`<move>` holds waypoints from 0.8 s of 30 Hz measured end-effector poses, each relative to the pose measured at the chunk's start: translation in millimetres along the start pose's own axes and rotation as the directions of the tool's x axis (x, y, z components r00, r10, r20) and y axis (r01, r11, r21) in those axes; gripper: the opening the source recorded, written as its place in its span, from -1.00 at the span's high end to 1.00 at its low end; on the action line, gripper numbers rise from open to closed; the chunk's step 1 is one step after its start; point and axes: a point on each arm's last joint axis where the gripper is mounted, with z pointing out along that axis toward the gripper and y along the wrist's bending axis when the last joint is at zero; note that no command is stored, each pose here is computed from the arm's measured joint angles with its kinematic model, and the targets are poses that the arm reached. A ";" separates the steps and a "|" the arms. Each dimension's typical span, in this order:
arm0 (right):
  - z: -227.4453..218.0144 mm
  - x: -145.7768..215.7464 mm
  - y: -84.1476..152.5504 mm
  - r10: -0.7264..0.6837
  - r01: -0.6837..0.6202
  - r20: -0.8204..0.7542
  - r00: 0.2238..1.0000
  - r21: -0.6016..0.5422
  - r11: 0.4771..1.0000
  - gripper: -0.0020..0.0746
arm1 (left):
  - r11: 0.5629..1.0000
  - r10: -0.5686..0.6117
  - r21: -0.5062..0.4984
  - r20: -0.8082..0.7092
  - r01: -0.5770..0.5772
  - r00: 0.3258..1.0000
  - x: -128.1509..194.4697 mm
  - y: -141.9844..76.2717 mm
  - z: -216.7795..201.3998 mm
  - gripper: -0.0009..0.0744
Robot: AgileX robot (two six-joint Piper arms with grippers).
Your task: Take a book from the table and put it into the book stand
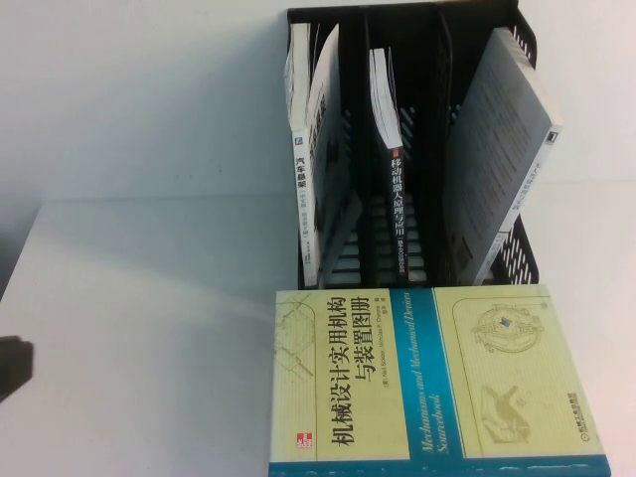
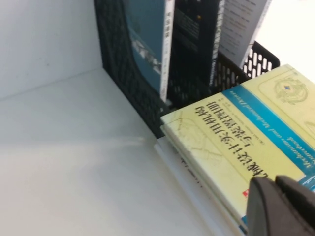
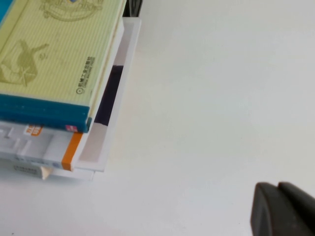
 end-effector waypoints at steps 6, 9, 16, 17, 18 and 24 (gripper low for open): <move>-0.1 0.1 0.0 0.000 0.000 0.000 1.000 0.000 1.000 0.96 | 0.999 -0.024 -0.041 -0.015 0.023 1.000 6.8 14.8 -13.5 0.98; -0.1 0.2 0.0 0.000 0.000 -0.002 1.000 0.000 1.000 0.96 | 0.997 -0.030 -0.068 -0.035 0.027 0.999 9.6 19.1 -15.8 0.98; -0.1 0.3 0.1 0.001 -0.001 -0.002 1.000 -0.001 1.000 0.96 | 0.976 -0.094 -0.195 0.041 0.101 0.995 13.0 29.2 -15.9 0.98; -0.1 0.3 0.1 0.001 -0.001 -0.002 1.000 -0.002 1.000 0.96 | 0.965 -0.106 -0.232 0.074 0.120 0.992 14.2 31.2 -13.1 0.98; -0.1 0.3 0.1 0.001 -0.001 -0.002 1.000 -0.002 1.000 0.96 | 0.955 -0.113 -0.262 0.100 0.136 0.989 15.8 33.1 -10.2 0.98; -0.1 0.3 0.1 0.001 -0.001 -0.002 1.000 -0.002 1.000 0.96 | 0.881 -0.152 -0.386 0.319 0.275 0.935 43.8 51.1 14.1 0.98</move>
